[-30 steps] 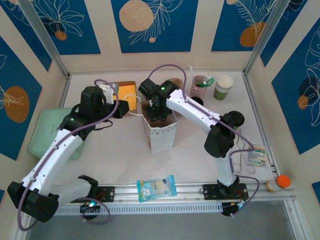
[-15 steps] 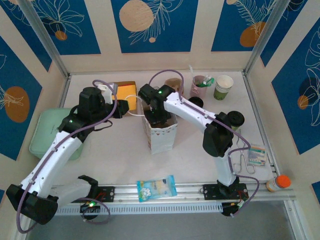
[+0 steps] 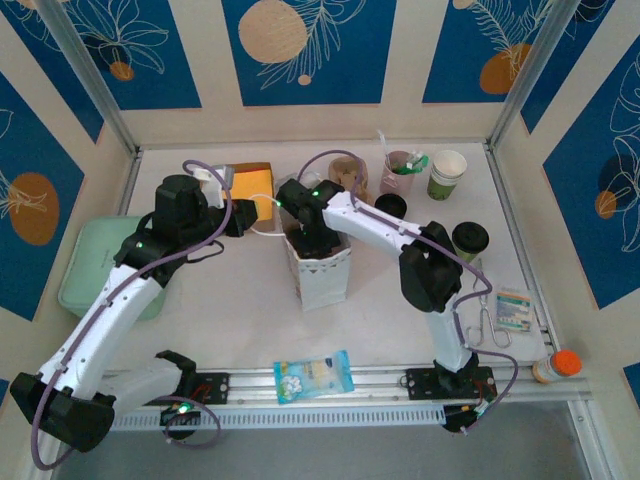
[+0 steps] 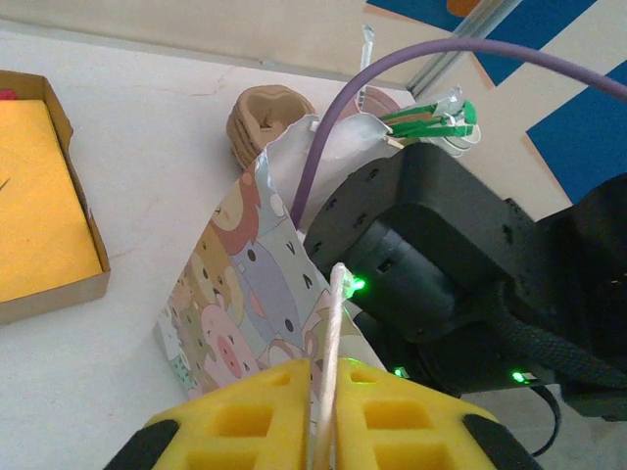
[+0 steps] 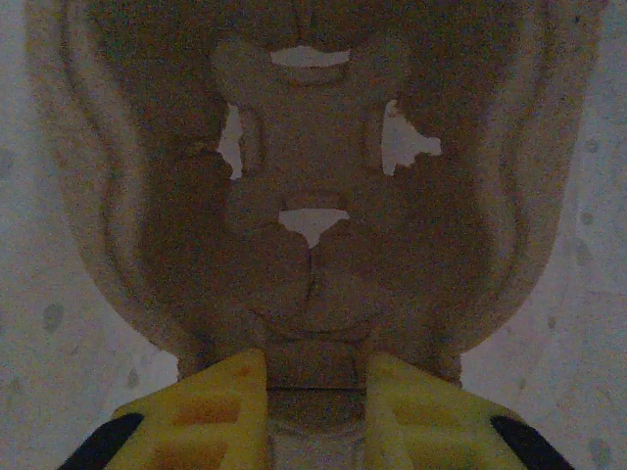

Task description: Pack the takeout coffee

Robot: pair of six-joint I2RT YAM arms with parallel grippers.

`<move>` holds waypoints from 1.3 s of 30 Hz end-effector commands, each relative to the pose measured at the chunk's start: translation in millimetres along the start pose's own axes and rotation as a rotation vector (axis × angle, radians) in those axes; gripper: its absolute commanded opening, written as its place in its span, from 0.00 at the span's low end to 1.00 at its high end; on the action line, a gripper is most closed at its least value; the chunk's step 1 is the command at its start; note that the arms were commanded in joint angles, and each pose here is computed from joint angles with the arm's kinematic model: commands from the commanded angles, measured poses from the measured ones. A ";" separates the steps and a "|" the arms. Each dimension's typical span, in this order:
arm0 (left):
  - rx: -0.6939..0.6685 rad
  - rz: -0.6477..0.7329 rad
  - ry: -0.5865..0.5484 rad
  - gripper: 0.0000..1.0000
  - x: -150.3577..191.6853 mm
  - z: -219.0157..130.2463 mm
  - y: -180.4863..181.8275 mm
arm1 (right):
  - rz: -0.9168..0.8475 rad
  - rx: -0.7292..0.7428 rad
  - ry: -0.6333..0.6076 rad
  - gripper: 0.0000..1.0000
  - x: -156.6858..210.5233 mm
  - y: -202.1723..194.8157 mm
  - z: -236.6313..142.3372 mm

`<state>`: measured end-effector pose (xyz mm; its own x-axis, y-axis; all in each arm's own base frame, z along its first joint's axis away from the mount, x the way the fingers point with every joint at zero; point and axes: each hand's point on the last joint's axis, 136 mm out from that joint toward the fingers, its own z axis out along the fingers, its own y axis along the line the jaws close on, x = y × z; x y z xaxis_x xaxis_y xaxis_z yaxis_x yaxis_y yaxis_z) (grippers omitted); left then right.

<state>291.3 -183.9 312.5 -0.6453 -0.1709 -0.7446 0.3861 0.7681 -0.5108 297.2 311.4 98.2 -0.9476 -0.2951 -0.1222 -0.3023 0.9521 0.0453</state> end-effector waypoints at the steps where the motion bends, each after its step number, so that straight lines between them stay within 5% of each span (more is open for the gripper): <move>1: 0.052 0.004 -0.020 0.14 -2.5 -5.4 -12.9 | 0.018 -0.011 0.049 0.23 10.1 4.9 13.9; 39: 0.090 0.024 -0.079 0.14 -13.9 -23.2 -27.3 | 0.059 0.034 0.189 0.25 61.3 11.6 90.3</move>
<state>280.5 -184.0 332.1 -0.6102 -0.1970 -0.7674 0.4182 0.7426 -0.5232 272.4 321.5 43.6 -0.9628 -0.2580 -0.0798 -0.2626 0.9634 0.0536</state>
